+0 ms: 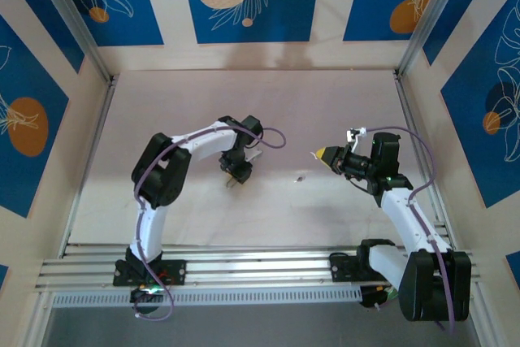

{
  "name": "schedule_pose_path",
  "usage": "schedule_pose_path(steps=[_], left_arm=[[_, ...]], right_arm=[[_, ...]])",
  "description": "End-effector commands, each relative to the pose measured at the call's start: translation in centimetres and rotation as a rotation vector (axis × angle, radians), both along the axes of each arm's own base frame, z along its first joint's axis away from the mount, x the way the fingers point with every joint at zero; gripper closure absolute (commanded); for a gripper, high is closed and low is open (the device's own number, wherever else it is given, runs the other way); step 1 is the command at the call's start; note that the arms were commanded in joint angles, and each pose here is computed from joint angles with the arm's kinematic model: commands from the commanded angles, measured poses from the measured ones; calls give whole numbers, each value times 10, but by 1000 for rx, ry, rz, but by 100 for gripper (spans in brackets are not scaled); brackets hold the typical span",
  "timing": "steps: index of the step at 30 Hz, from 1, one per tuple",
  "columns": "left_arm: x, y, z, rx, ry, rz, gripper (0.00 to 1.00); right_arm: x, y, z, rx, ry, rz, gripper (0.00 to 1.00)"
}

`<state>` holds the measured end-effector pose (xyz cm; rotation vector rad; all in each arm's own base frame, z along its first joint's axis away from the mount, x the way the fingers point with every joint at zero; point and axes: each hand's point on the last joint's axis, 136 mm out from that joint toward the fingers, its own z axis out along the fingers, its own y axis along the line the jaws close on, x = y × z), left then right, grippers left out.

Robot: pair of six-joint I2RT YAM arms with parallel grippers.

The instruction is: Unlock with the key

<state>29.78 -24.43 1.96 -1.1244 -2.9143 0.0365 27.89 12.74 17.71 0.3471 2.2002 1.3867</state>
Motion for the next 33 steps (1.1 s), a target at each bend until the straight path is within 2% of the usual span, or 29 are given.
schedule_pose_path(steps=[1, 15, 28, 33], left_arm=[[16, -23, 2, -109, -99, -54, 68], [42, -63, 49, -291, -409, -154, 70], [30, -79, 83, -425, -625, -241, 69], [23, -80, 97, -411, -697, -284, 70]], right_arm=[[-9, 1, -5, -2, 11, 25, 100], [-11, -1, 1, -24, -1, 25, 100], [-14, 11, 6, -82, -15, 65, 100], [-15, 20, 10, -127, -28, 99, 100]])
